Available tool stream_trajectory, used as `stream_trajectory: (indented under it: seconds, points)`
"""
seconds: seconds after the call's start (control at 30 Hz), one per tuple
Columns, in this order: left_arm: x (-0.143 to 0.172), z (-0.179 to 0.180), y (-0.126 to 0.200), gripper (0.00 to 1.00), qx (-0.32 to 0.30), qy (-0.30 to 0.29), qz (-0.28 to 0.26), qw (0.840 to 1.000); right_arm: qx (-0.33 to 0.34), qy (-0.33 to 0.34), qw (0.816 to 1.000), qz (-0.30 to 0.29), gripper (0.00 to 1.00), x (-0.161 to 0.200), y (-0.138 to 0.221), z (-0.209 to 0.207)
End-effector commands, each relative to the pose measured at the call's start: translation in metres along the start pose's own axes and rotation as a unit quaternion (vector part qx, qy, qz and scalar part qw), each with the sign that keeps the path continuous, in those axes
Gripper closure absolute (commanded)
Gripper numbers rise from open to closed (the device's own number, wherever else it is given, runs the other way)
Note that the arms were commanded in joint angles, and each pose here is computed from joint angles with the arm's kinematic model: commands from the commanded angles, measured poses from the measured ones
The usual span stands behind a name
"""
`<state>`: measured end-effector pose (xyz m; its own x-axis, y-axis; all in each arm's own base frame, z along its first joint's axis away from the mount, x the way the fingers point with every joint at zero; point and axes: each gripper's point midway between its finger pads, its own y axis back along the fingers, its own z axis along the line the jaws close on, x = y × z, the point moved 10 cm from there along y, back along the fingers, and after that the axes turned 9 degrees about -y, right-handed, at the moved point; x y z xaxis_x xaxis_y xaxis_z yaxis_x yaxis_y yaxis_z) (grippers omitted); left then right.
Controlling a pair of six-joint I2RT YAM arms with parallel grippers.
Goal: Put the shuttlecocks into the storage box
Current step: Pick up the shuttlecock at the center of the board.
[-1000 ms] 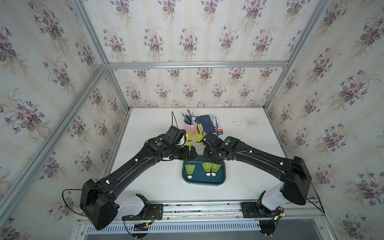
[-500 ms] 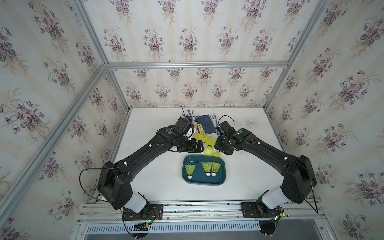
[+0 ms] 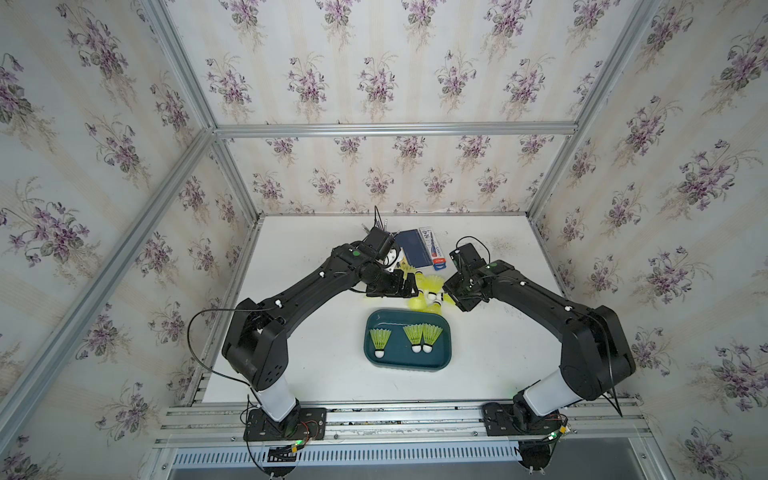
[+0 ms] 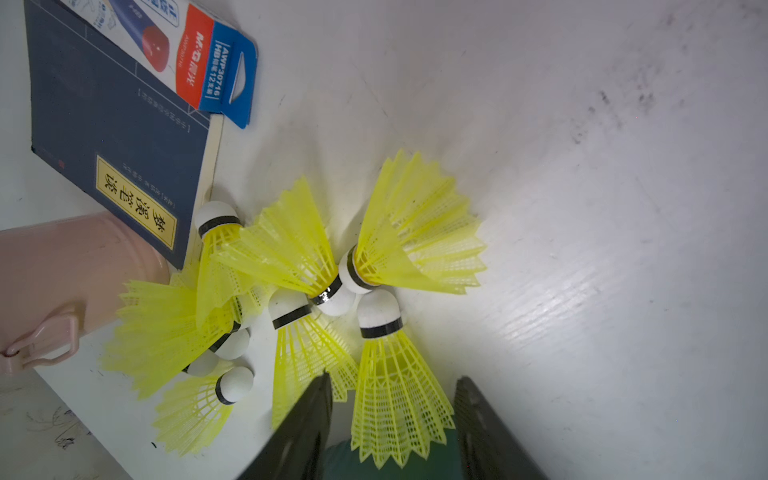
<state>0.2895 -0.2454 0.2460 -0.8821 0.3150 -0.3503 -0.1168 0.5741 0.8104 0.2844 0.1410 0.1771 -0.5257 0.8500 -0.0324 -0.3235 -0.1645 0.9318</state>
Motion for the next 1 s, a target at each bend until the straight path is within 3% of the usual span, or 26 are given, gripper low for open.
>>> stream_trajectory:
  seconds: [0.0, 0.4, 0.97]
  points:
    - [-0.008, -0.001, -0.007, 0.01, 0.014, -0.020, -0.005, 1.000, -0.026, -0.051, 0.998, 0.011, 0.50, -0.003, -0.010, 0.007]
    - [-0.034, -0.002, -0.031, 0.01, 0.038, -0.035, -0.001, 0.999, -0.021, -0.119, 0.992, 0.036, 0.45, -0.003, -0.043, 0.014]
    - [-0.037, 0.000, -0.037, 0.01, 0.038, -0.032, 0.004, 0.999, 0.023, -0.126, 0.992, -0.005, 0.57, -0.026, -0.061, 0.005]
